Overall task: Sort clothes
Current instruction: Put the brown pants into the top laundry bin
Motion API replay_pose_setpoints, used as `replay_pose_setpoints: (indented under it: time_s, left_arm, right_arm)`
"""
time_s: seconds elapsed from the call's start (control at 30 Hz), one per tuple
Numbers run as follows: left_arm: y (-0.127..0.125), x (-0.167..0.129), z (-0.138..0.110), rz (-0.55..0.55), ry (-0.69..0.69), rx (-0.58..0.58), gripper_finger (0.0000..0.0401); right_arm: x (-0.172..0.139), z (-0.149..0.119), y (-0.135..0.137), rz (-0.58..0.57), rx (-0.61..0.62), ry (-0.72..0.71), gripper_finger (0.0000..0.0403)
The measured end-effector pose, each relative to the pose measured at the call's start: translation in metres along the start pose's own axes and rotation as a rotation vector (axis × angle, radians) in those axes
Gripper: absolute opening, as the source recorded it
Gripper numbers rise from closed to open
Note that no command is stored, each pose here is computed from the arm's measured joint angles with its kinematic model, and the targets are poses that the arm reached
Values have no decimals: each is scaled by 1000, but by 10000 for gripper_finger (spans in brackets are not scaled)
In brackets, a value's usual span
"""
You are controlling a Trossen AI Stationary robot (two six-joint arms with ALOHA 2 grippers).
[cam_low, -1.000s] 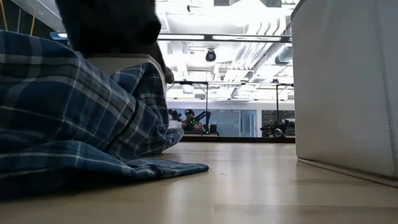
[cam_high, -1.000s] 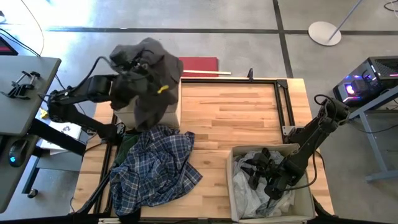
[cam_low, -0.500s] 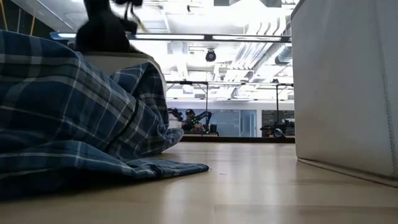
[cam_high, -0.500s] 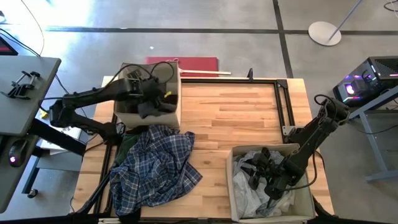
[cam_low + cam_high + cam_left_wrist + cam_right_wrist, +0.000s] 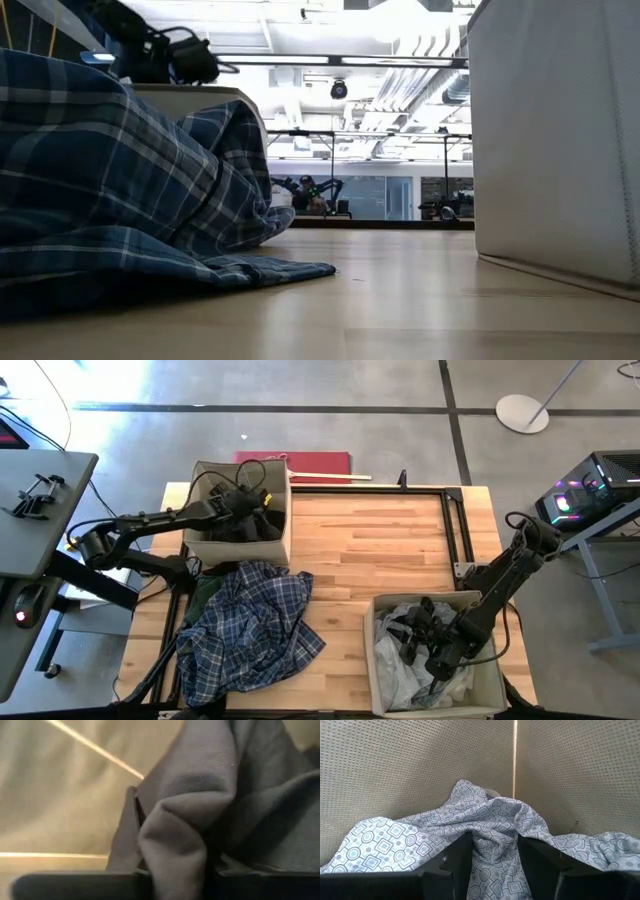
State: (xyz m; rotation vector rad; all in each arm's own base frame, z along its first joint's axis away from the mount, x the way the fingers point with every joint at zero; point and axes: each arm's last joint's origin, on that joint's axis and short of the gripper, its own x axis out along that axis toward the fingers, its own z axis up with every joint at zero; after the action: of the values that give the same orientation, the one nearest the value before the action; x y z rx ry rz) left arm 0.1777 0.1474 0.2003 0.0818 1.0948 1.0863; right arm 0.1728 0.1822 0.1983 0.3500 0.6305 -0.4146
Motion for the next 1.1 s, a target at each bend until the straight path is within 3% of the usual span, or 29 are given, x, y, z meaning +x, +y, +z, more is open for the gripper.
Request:
replay_pose_setpoints:
  time_s: [0.1, 0.23, 0.4, 0.53, 0.6, 0.73, 0.8, 0.87, 0.97, 1.1]
  left_arm:
    - [5, -1, -2, -11, 60, 0, 133]
    - [23, -22, 17, -7, 96, -27, 208]
    - [55, -69, 56, -8, -6, -99, 249]
    - [75, -109, 72, -72, -119, -144, 248]
    - [78, -122, 70, -224, -135, -149, 243]
    - [67, -128, 59, -635, -101, -117, 225]
    - [57, -120, 50, -733, -53, -95, 211]
    - [45, -104, 40, -719, 20, -88, 197]
    - [30, -71, 20, -605, 132, -103, 174]
    - [17, -33, 0, -560, 195, -200, 148]
  right_arm:
    - [0, 0, 0, 0, 0, 0, 151]
    - [0, 0, 0, 0, 1, -1, 151]
    - [0, 0, 0, 0, 15, -2, 151]
    - [0, 0, 0, 0, 35, -3, 151]
    - [0, 0, 0, 0, 44, -3, 151]
    - [0, 0, 0, 2, 48, -3, 151]
    - [0, 0, 0, 0, 49, -11, 151]
    - [0, 1, 0, -3, 51, -30, 151]
    - [0, 2, 1, -1, 56, -45, 151]
    - [0, 2, 2, 5, 64, -47, 151]
